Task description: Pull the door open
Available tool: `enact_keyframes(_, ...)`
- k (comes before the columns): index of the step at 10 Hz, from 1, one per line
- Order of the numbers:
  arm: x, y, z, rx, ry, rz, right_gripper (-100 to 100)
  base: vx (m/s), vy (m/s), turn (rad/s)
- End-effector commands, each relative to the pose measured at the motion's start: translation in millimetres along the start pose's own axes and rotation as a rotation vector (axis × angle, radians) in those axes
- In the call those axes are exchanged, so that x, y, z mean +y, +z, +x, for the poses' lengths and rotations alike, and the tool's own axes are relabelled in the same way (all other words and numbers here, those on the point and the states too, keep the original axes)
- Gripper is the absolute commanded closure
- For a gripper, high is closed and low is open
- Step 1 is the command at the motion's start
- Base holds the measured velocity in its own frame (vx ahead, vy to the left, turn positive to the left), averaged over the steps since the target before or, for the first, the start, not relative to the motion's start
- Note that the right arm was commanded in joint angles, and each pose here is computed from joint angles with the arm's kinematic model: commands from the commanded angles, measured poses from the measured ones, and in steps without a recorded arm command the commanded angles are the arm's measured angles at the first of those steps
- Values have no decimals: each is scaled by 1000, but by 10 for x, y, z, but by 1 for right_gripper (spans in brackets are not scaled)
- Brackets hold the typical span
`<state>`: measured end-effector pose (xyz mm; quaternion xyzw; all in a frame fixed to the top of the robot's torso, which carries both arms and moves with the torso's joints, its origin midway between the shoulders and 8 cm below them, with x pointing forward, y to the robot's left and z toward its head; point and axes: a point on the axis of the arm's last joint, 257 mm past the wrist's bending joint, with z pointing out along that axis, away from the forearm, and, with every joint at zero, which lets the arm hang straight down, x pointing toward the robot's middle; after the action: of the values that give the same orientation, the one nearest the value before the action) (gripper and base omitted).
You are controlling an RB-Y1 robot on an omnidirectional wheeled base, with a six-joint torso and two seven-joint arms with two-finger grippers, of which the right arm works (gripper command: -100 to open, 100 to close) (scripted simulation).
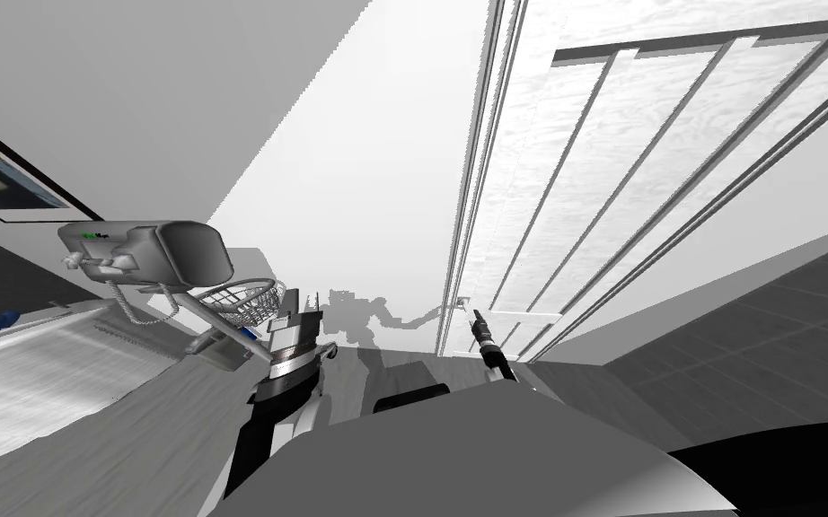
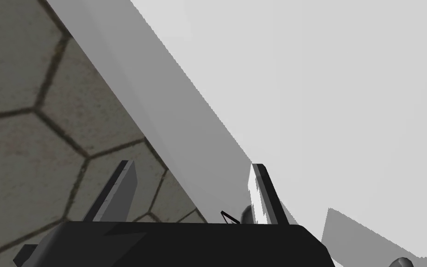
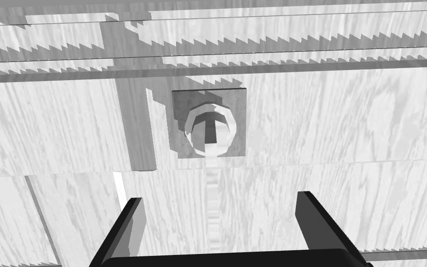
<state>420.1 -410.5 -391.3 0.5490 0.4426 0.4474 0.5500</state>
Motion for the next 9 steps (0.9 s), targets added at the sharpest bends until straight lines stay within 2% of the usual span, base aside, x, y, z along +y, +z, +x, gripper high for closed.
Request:
enact_keyframes(1,-20,-19,-58,-7,2,0,-100,68,12,3)
enact_keyframes(3,-14,-110,-337,-38,2,-2,-100,128,3,134)
enact_keyframes(5,-6,-94,-319,-35,1,0,-100,104,-13,26)
enact_keyframes(6,-6,-94,-319,-35,1,0,100,-6,2,3)
enact_keyframes(9,-6,-94,-319,-35,1,0,100,-13,2,3)
